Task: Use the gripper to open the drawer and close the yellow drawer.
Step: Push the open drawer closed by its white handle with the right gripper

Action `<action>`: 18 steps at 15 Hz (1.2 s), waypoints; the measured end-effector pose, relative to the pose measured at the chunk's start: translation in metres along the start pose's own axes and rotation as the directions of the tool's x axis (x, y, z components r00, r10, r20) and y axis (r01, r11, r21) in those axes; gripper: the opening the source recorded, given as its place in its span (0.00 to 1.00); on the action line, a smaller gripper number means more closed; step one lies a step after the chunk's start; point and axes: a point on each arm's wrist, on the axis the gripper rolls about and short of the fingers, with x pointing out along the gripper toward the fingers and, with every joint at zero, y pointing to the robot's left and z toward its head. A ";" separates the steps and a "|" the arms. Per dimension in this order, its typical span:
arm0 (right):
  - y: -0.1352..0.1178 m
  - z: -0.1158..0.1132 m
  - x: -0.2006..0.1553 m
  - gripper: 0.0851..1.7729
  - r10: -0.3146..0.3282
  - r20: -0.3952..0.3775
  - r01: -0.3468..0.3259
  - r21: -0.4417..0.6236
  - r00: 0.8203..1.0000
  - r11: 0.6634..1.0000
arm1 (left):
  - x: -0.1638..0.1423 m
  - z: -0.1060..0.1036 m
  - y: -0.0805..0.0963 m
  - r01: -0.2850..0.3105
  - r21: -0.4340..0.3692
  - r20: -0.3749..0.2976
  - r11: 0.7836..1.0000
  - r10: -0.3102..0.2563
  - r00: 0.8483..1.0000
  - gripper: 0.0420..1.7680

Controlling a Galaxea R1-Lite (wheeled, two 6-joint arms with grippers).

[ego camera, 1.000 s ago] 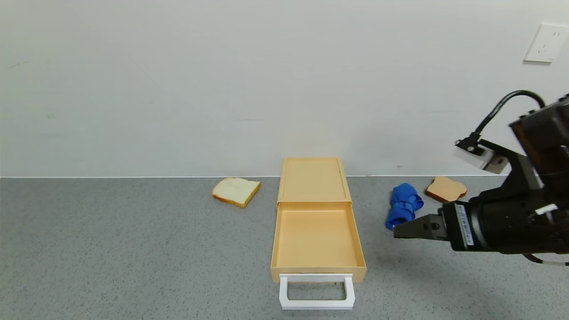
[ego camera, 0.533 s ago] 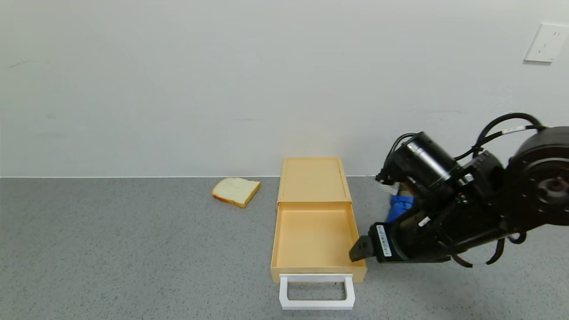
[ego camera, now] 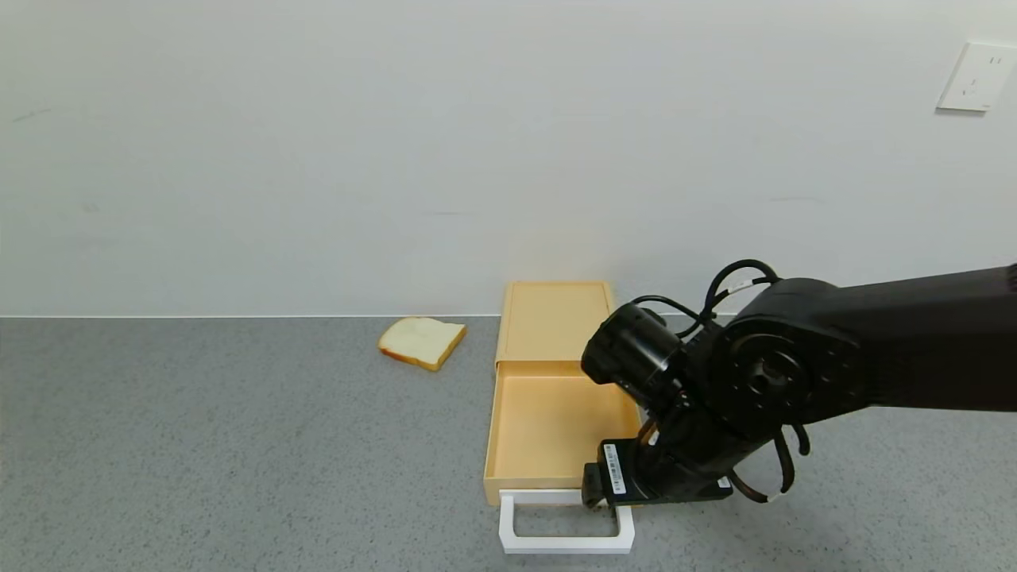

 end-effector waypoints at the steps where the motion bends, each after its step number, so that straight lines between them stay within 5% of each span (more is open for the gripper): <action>1: 0.002 0.001 0.005 0.96 -0.014 -0.016 0.014 0.005 1.000 1.000 | 0.000 0.000 0.000 0.000 0.000 0.000 1.000 0.000 1.000 0.97; 18: 0.017 0.013 0.047 0.96 -0.054 -0.063 0.056 0.030 0.997 0.998 | 0.000 0.000 0.000 0.000 0.000 0.000 1.000 0.000 1.000 0.97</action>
